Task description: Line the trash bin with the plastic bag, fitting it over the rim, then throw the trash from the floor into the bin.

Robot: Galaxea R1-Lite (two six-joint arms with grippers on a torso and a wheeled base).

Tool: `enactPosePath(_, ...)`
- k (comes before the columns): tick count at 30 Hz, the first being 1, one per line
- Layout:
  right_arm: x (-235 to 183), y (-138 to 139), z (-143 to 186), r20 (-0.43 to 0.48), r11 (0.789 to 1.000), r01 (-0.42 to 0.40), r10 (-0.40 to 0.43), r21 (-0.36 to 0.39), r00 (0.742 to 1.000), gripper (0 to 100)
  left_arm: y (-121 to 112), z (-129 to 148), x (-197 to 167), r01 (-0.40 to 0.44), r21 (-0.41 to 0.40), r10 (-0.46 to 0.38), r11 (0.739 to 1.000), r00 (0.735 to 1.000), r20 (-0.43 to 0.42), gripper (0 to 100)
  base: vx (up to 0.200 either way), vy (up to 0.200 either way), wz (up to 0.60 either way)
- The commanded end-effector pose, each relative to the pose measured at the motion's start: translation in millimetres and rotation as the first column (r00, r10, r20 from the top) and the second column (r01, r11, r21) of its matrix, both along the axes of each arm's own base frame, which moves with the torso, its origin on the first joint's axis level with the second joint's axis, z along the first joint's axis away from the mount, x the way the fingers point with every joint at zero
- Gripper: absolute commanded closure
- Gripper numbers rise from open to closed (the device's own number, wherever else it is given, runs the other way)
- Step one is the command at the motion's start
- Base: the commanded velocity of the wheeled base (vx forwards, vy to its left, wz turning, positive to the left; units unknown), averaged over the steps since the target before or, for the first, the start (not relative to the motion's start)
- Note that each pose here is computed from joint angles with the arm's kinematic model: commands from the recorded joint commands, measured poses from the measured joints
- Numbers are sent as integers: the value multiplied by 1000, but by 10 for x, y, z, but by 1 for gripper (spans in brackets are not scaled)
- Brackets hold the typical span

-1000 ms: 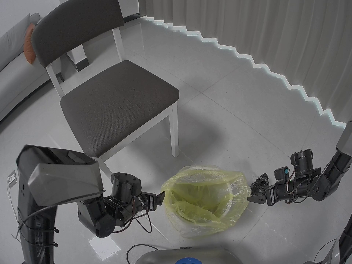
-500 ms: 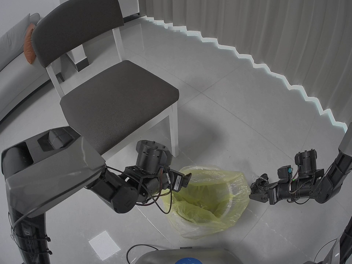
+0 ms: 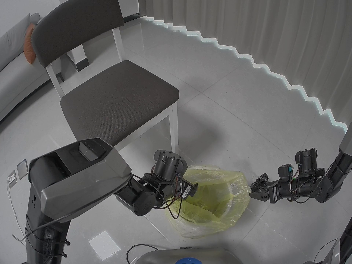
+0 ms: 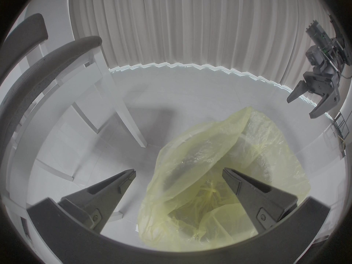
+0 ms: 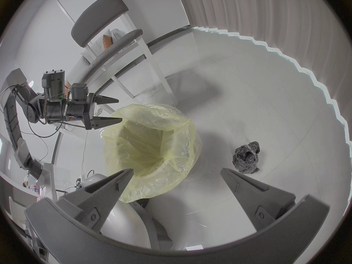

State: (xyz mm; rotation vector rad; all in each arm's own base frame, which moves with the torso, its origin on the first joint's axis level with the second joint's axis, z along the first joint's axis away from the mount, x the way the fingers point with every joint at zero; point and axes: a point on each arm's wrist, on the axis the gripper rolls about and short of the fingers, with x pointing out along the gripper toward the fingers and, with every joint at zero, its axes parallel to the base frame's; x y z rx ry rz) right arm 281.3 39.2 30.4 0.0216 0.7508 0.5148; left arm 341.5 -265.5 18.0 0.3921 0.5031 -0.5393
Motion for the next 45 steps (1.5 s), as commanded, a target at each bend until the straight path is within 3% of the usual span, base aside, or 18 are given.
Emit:
enactPosePath(1,16,0,1,3,1000,0,0,0,1000,0,-16,-93,1,3,12,-3,1000,1000,-15,0,0,0,0)
enactPosePath(11,25,-8,-7,2,1000,2,-2,-1,1000,0,-101,-212,42,11,18,-11,1000,1000,-24,0,0,0,0)
enactPosePath(12,25,-8,-7,2,1000,2,-2,-1,1000,0,-104,-234,46,13,20,-12,1000,1000,-28,100,0,0,0)
enactPosePath(20,49,-19,-44,-5,1000,6,-6,-3,1000,0,-153,-331,107,4,14,-4,1000,999,-35,100,0,0,0)
enactPosePath(33,56,-5,-70,-11,1000,1,-1,-4,1000,0,-48,106,210,-32,-53,35,998,998,46,100,0,0,0)
enactPosePath(45,62,-18,-62,-7,1000,6,-6,-3,1000,0,-23,153,365,-57,-66,61,996,996,63,100,0,0,0)
